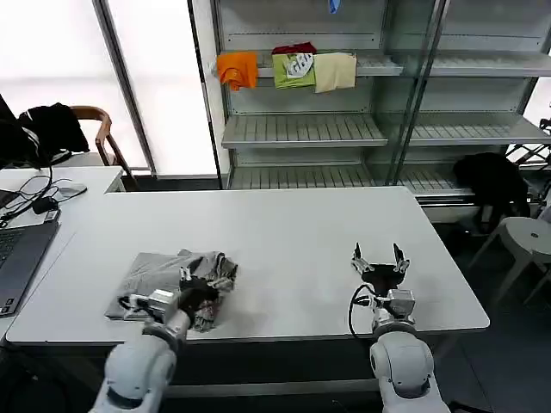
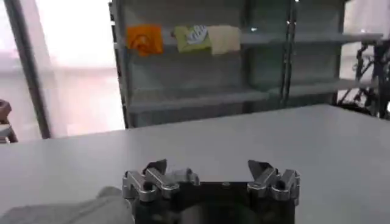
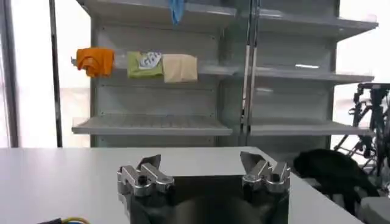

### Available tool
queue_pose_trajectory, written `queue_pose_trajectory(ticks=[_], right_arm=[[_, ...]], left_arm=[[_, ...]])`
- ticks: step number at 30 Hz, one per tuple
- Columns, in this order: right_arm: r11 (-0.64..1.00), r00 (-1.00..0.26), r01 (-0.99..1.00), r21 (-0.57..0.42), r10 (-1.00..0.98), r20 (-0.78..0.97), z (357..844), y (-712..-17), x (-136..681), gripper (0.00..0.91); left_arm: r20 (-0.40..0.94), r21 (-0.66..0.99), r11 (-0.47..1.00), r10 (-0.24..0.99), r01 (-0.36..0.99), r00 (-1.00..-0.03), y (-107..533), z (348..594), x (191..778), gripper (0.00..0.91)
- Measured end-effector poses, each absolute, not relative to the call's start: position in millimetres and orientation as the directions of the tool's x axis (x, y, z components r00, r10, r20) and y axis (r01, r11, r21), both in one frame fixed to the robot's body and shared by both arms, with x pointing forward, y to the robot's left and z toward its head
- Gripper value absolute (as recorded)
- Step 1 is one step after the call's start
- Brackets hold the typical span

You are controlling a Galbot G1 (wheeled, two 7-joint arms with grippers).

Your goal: Fold and organize the clothes.

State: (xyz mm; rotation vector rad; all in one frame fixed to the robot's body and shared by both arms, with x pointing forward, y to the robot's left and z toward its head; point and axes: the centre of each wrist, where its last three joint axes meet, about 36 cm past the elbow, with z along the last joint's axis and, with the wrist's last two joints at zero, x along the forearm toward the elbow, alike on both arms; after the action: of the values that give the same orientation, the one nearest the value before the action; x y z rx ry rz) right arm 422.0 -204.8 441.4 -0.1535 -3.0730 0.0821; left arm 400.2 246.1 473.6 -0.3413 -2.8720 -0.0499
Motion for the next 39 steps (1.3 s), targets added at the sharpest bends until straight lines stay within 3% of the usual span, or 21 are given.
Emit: queue_pose_trajectory(ticks=[5, 13, 39], right_arm=[[0.994, -0.993, 0.098, -0.050, 0.101, 0.066, 441.7, -202.8, 424.0, 0.907], [0.993, -0.992, 0.106, -0.048, 0.110, 0.069, 443.7, -204.1, 424.3, 0.907], [0.992, -0.987, 0.121, -0.036, 0.124, 0.105, 435.5, -205.7, 428.6, 0.907]], left_arm=[[0.218, 0.000, 0.990, 0.138, 0.141, -0.966, 306.4, 487.4, 399.7, 0.907], [0.242, 0.004, 1.000, 0.026, 0.028, -0.970, 363.8, 478.0, 403.1, 0.907], [0.397, 0.017, 0.999, -0.053, -0.050, -0.916, 410.4, 421.7, 411.2, 0.907]])
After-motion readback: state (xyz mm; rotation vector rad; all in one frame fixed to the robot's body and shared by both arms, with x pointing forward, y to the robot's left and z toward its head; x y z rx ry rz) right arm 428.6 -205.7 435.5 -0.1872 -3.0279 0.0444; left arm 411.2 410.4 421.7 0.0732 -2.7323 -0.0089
